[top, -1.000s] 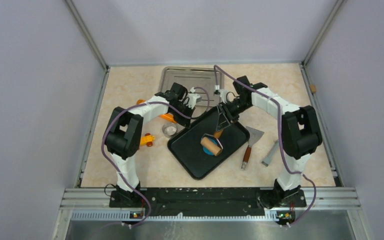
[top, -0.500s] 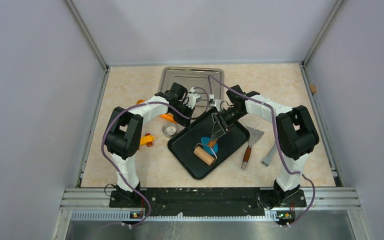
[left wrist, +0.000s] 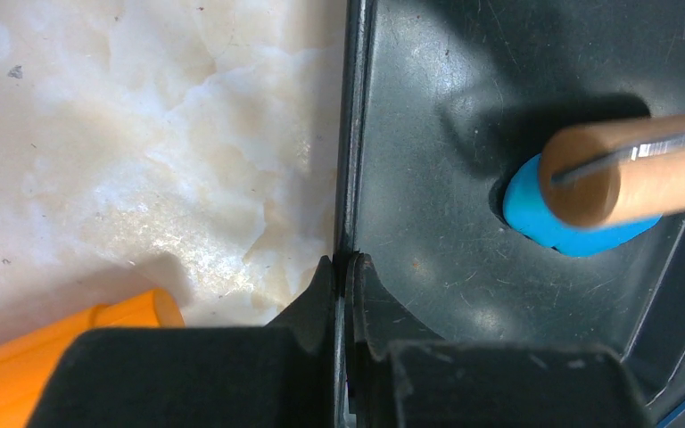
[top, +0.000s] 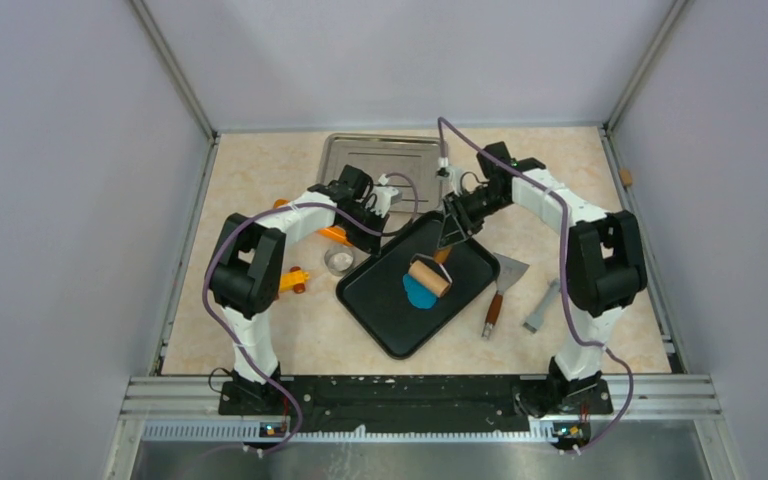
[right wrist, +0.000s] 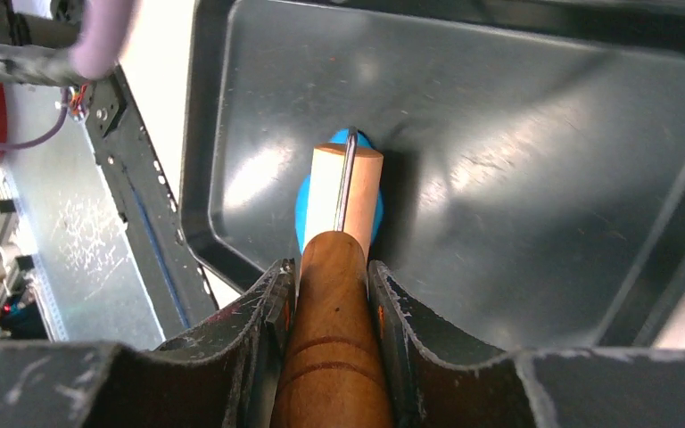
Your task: Roll out the dumpling wrappers from the dough
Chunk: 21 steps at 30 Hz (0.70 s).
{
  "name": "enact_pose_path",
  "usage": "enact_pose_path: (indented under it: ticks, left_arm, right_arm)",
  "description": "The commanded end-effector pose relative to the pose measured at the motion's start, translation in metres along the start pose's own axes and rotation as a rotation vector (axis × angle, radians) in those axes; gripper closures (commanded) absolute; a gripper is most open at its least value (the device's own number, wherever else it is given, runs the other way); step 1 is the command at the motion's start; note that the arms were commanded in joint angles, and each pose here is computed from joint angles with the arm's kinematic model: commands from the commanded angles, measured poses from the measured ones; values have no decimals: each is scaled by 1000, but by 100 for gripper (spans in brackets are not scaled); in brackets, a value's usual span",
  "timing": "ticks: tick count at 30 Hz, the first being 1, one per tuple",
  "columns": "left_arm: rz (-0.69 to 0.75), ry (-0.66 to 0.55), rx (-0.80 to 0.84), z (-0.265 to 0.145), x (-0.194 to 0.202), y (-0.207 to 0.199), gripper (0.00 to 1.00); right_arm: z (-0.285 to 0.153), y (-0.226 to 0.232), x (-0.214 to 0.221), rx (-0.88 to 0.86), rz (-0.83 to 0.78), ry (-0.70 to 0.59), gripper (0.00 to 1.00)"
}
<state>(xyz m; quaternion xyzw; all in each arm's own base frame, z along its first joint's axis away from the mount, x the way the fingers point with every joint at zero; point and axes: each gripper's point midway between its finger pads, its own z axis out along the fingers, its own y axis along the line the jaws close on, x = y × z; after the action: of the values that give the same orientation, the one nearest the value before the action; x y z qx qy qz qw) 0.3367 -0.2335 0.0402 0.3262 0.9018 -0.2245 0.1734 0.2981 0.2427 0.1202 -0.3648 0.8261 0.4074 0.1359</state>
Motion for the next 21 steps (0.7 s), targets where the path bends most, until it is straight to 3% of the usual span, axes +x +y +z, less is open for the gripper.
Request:
enact_pose_path:
  ticks: [1, 12, 21]
  left_arm:
    - [-21, 10, 41, 5, 4, -7, 100]
    - [-23, 9, 41, 6, 2, -6, 100]
    - [-22, 6, 34, 5, 3, -5, 100]
  right_arm:
    - [-24, -1, -19, 3, 52, -93, 100]
    - [-2, -11, -9, -46, 203, -109, 100]
    - [23, -40, 24, 96, 199, -12, 100]
